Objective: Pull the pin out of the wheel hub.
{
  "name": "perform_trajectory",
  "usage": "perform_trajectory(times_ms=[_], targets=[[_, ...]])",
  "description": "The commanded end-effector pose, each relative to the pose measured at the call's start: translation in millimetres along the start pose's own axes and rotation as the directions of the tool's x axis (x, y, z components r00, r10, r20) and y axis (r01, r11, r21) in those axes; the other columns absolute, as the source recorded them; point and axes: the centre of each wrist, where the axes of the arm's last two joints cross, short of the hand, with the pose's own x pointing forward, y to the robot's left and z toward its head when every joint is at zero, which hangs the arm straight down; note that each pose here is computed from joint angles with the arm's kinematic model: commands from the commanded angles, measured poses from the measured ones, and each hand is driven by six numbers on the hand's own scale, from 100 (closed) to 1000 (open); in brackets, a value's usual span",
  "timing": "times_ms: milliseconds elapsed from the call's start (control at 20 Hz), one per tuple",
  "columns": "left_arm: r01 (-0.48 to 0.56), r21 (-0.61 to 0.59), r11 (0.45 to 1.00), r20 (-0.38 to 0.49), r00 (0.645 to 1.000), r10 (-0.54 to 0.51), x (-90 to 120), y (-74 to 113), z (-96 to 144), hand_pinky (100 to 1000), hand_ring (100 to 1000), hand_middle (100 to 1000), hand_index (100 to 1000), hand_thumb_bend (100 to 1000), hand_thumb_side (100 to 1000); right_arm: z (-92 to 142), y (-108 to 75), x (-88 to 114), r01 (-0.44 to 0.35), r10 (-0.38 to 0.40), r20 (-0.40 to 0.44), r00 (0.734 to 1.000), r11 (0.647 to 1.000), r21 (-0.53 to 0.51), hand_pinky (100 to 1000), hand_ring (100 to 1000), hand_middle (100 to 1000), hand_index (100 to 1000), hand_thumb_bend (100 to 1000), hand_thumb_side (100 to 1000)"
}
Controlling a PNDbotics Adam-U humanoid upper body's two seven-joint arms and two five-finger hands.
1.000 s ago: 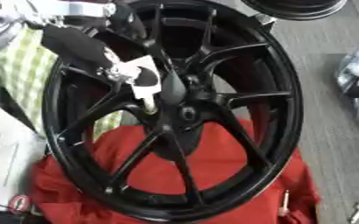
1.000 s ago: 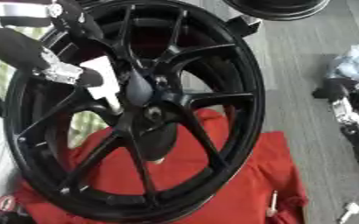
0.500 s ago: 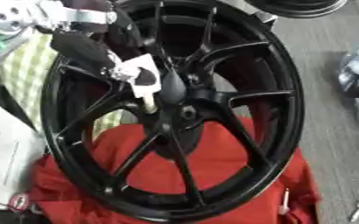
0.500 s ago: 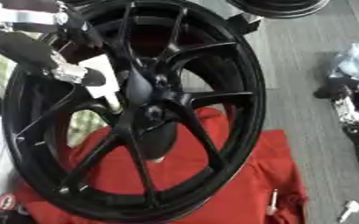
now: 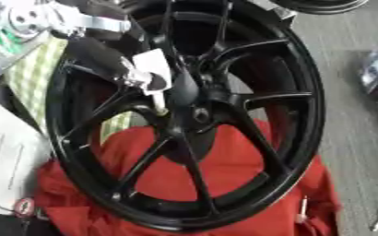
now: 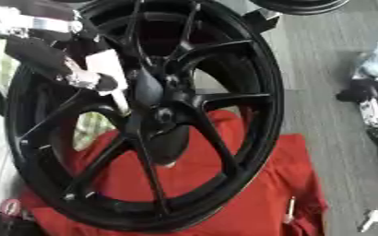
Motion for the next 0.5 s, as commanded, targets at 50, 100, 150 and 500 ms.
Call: perform_trajectory(times_ms=[50,100,150,500], targets=[[-0.051,-0.032,0.998,-0.063,0.997,0.049,-2,9.4,8,675,666,583,733,213,549,-2,-3.6,8,-0.006,0.006,0.028,1.0,1.0,-0.011,977,714,615,721,100,536],[-0.055,-0.031,0.998,-0.063,0.997,0.053,-1,9.7,8,673,664,580,730,205,545,-2,-3.8,8,-0.005,0.006,0.028,1.0,1.0,-0.013,977,714,615,721,100,536],[-0.059,-0.031,0.998,-0.062,0.996,0.057,-1,10.1,8,659,646,555,708,159,488,-2,-4.0,8,-0.005,0.005,0.028,1.0,1.0,-0.015,977,714,613,720,100,536],[-0.083,0.005,0.997,-0.042,0.996,0.083,7,18.7,18,617,584,449,588,100,330,-1,-3.2,7,-0.001,0.002,0.017,1.0,1.0,-0.016,977,715,613,721,100,541]])
